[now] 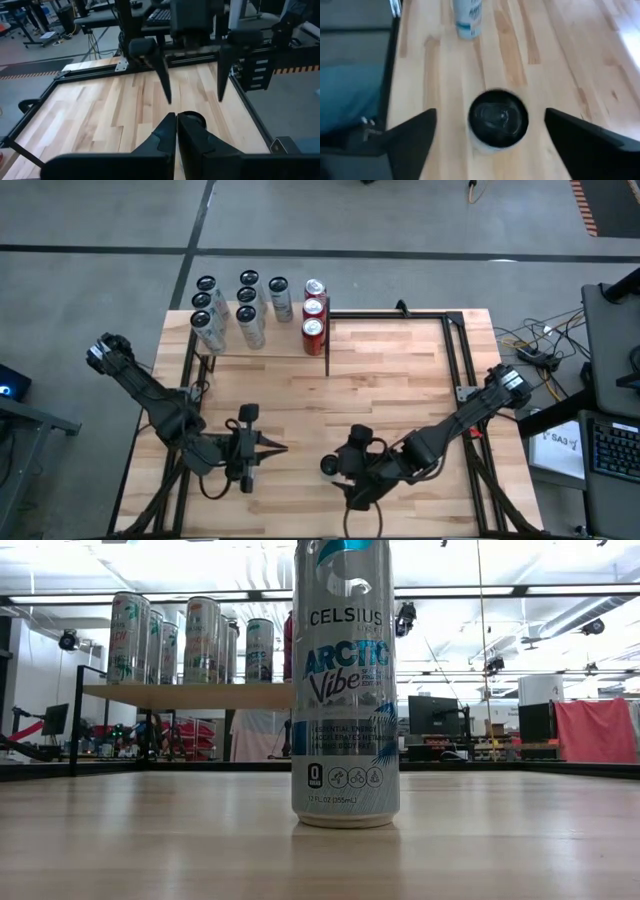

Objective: Place canned beverage on shelf
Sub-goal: Put the right white blue soda can on the shelf aligned with the other white blue soda can

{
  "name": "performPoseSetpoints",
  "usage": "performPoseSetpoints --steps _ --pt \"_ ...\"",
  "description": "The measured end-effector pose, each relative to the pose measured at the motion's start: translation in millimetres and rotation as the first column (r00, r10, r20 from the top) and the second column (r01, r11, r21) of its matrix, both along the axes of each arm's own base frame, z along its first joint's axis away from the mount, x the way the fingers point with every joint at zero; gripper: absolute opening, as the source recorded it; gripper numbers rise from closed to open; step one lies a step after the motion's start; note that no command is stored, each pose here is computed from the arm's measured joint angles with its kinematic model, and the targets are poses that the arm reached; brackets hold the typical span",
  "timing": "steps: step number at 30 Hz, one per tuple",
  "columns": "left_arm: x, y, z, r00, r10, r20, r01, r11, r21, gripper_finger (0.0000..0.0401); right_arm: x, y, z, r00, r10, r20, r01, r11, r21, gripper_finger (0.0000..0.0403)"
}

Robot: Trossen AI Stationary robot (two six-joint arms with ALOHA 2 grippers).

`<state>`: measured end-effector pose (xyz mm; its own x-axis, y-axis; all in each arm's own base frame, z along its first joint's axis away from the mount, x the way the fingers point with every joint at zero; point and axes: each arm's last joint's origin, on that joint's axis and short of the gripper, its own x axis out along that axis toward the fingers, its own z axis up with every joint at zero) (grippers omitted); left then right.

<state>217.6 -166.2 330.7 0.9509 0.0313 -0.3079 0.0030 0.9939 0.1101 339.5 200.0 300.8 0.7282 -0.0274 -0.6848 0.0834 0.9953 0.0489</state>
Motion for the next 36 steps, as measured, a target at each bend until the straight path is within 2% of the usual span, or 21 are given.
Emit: performPoseSetpoints --steps 2,5,14,26,31,36 --pt "0 0 0 1.0 0.0 -0.001 0.0 1.0 0.001 0.0 4 0 -7 0.999 0.021 -0.027 -0.022 0.999 -0.026 0.0377" --pt "0 0 0 1.0 0.0 0.001 0.0 1.0 -0.001 0.0 8 -2 -13 0.999 0.007 -0.034 -0.009 0.999 -0.041 0.0393" --pt "0 0 0 1.0 0.0 0.0 0.0 1.0 0.0 0.0 18 -9 -28 0.993 -0.009 -0.114 0.01 1.0 0.015 0.0395" --pt "0 0 0 1.0 -0.001 -0.001 0.001 1.0 0.001 0.0 31 -15 -51 0.985 -0.034 -0.17 0.034 0.999 -0.004 0.0394" --pt "0 0 0 1.0 -0.014 0.0 0.014 0.999 0.042 0.0 32 -18 -51 0.985 -0.036 -0.172 0.035 0.999 -0.008 0.0361" --pt "-3 5 5 0.999 0.032 0.028 -0.035 0.994 0.101 0.0 34 -22 -51 0.984 -0.048 -0.172 0.047 0.999 -0.006 0.0281"
